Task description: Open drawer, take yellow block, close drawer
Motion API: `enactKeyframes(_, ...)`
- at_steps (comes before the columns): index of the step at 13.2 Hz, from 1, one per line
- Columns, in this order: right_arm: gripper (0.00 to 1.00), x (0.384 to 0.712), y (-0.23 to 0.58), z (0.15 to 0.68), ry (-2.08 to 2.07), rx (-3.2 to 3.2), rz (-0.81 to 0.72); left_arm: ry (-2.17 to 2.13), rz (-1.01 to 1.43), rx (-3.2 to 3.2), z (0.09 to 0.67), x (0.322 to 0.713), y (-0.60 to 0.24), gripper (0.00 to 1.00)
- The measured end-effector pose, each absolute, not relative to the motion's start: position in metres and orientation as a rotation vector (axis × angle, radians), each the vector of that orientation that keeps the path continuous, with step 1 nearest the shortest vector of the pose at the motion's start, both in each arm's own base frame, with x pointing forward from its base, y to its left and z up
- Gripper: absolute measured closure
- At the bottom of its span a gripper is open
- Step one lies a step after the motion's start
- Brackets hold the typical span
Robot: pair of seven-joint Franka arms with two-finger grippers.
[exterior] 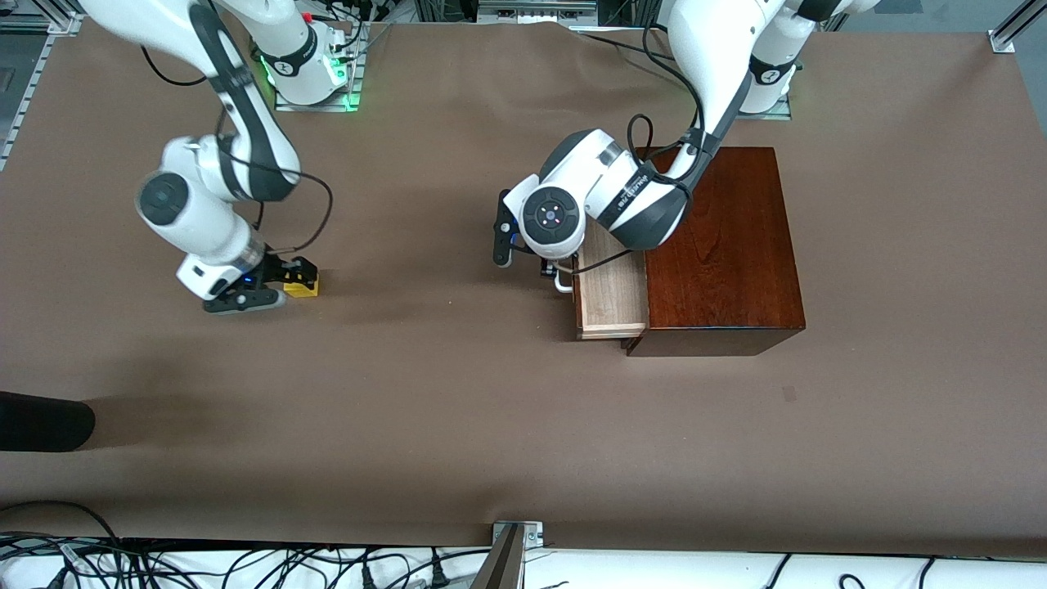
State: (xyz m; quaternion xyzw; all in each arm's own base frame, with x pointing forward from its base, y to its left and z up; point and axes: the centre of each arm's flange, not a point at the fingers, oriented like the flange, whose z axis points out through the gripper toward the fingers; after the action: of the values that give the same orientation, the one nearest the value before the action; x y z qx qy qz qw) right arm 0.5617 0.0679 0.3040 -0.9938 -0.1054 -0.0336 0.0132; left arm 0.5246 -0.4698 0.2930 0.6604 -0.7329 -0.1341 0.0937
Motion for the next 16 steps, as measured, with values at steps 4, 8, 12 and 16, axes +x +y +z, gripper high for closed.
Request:
enactKeyframes(4,0.00,0.579,0.040,0.414,-0.460,-3.060,-0.043,-2.194,-0.485,1.961,0.295,0.528,-0.456,0.00)
enactKeyframes(8,0.00,0.573,0.043,0.510,-0.368,-3.055,0.049,-2.197,-0.550,1.966,0.295,0.531,-0.445,0.00)
enactKeyframes(12,0.00,0.560,0.051,0.565,-0.357,-3.078,0.077,-2.231,-0.740,2.034,0.292,0.548,-0.403,0.00)
enactKeyframes(16,0.00,0.560,0.046,0.572,-0.357,-3.105,0.067,-2.241,-0.757,2.037,0.293,0.550,-0.398,0.00)
